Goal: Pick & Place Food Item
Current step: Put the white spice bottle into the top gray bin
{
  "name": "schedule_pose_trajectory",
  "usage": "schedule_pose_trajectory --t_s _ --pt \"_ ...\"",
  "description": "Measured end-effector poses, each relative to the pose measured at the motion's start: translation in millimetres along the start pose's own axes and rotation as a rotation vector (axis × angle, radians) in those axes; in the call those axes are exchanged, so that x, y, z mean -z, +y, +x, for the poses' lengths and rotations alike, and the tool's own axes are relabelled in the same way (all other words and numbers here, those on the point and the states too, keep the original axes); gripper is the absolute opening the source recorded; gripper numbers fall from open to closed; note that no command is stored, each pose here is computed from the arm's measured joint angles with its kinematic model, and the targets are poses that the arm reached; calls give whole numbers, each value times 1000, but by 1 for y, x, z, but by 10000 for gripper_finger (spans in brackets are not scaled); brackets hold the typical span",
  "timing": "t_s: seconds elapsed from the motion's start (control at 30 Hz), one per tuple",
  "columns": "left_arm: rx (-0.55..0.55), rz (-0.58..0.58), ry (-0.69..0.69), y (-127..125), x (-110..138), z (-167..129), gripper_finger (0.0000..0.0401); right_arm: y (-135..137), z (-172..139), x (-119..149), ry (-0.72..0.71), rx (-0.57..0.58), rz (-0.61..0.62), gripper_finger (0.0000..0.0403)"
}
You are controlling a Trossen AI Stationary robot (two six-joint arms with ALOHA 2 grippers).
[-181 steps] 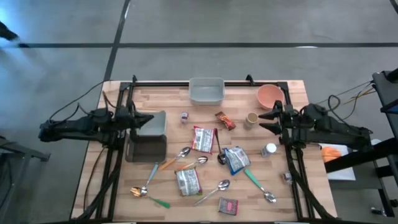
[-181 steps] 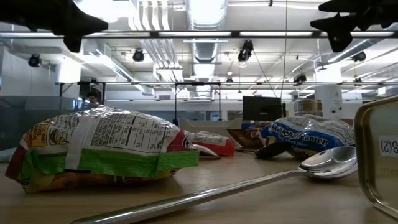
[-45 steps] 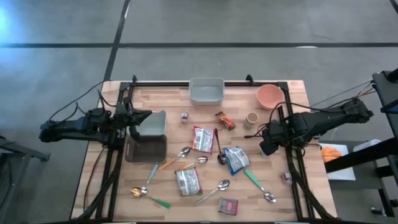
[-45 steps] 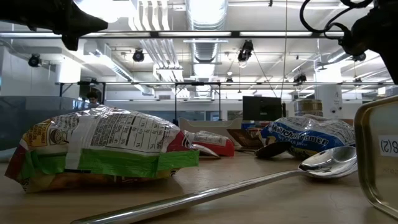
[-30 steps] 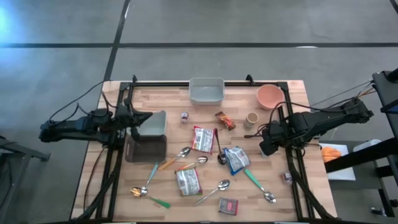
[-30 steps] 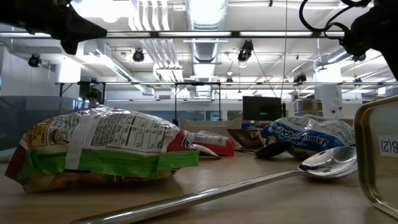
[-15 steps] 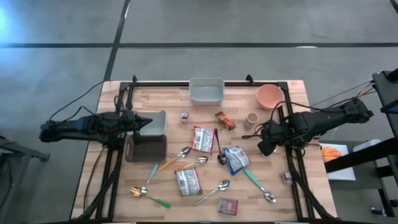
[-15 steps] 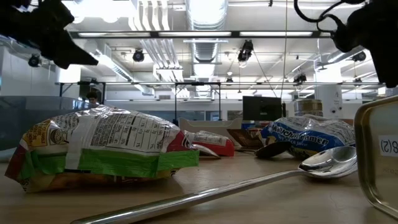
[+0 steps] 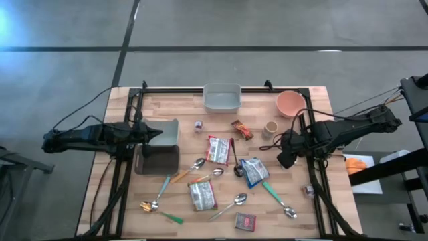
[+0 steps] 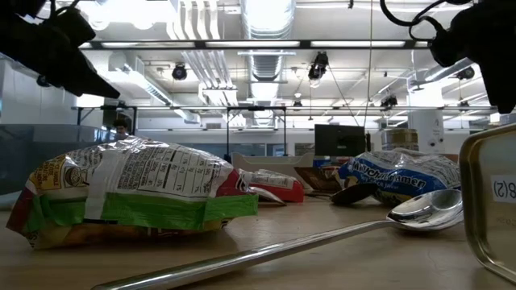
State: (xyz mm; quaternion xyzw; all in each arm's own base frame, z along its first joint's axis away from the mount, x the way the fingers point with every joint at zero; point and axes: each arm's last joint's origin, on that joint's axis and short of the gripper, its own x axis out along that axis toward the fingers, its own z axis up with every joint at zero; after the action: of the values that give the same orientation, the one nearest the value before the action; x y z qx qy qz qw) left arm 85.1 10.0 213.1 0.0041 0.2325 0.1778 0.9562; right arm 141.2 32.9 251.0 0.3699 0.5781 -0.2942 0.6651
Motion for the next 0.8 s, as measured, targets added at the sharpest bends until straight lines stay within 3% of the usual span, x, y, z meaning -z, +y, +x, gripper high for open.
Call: schedule_pose_trajectory --t_s 0.33,0.67,0.8 --pt "0 0 0 0 0 0 0 1 0 1 36 -19 72 198" --pt "0 0 0 0 0 0 0 -3 0 4 84 24 178 346" --pt "0 0 0 0 0 0 0 -3 0 4 90 25 232 374"
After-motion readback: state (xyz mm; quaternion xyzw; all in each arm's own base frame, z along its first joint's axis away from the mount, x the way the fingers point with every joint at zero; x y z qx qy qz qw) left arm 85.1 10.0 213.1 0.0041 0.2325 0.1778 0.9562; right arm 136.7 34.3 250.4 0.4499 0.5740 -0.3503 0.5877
